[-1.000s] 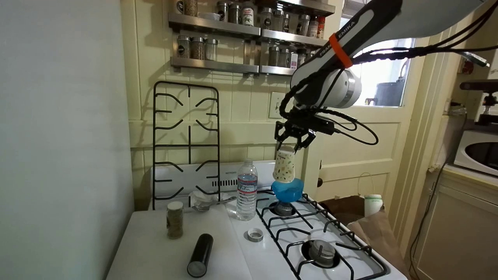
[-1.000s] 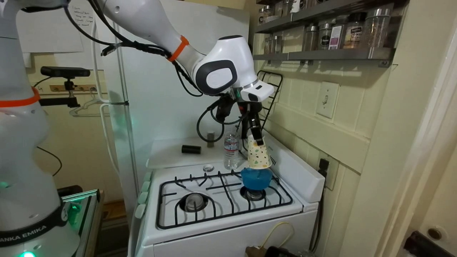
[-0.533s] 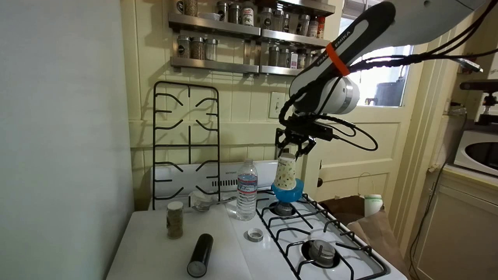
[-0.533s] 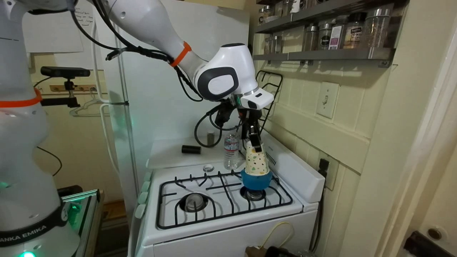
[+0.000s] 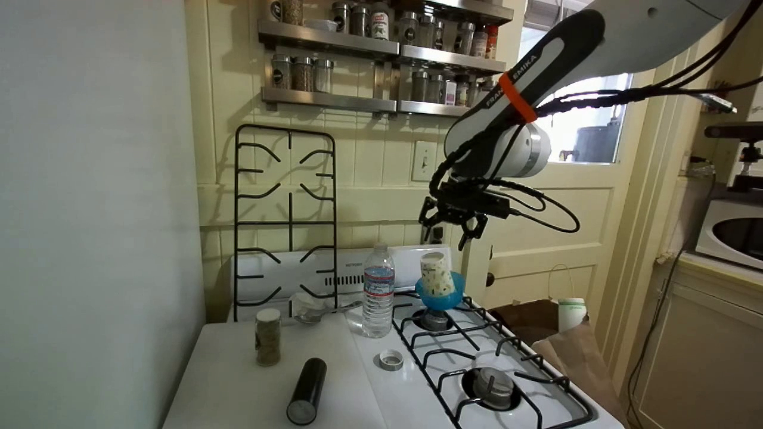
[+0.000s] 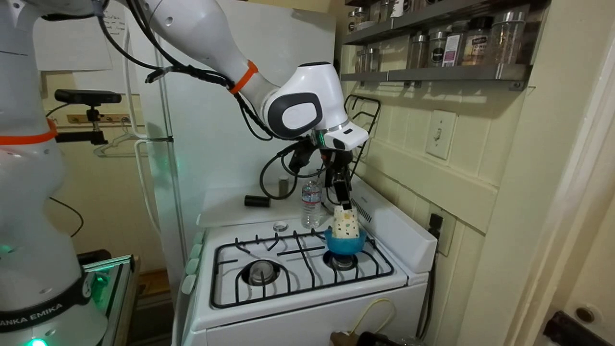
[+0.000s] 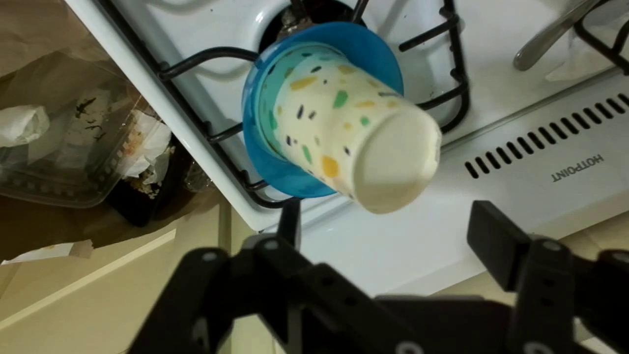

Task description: Separate the items on the stove

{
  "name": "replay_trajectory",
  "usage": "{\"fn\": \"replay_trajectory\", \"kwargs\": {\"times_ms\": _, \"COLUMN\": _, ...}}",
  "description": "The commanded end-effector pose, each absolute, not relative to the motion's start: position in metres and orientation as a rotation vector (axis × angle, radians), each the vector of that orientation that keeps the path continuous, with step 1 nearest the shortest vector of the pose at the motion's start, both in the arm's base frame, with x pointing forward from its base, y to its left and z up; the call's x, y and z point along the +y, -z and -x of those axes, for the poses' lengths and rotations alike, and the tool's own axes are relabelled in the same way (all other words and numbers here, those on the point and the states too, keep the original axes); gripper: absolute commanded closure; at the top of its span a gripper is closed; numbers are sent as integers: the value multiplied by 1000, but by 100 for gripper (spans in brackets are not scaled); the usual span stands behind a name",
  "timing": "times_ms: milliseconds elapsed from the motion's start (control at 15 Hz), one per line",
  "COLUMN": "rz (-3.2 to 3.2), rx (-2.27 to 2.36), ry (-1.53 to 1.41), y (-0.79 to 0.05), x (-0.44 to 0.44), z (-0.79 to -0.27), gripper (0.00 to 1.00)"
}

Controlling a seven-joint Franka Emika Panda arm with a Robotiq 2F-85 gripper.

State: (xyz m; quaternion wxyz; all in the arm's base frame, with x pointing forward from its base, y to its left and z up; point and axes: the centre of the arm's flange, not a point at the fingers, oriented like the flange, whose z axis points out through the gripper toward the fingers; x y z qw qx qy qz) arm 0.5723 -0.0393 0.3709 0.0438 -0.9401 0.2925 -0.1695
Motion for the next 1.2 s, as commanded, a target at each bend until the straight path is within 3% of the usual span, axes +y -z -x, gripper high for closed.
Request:
{"fn": "replay_trajectory", "kwargs": {"times_ms": 0, "rz": 2893, "rx": 923, "ry": 506, "y": -385, "x": -29, "z": -567, "gripper": 0}}
{"fn": "replay_trajectory", "kwargs": {"times_ms": 467, "rz": 2889, "rx": 413, "ry": 572, "y": -444, "x": 40, "z": -553, "gripper": 0}}
{"fn": "replay_trajectory", "kwargs": {"times_ms": 800, "rz": 2848, "rx": 102, "ry": 332, "y": -439, "x": 89, "z": -558, "gripper": 0}}
{"fn": "replay_trajectory", "kwargs": {"times_ms": 1133, "rz": 2925, "rx": 79, "ry": 231, "y": -410, "x": 88, "z": -580, "gripper": 0}}
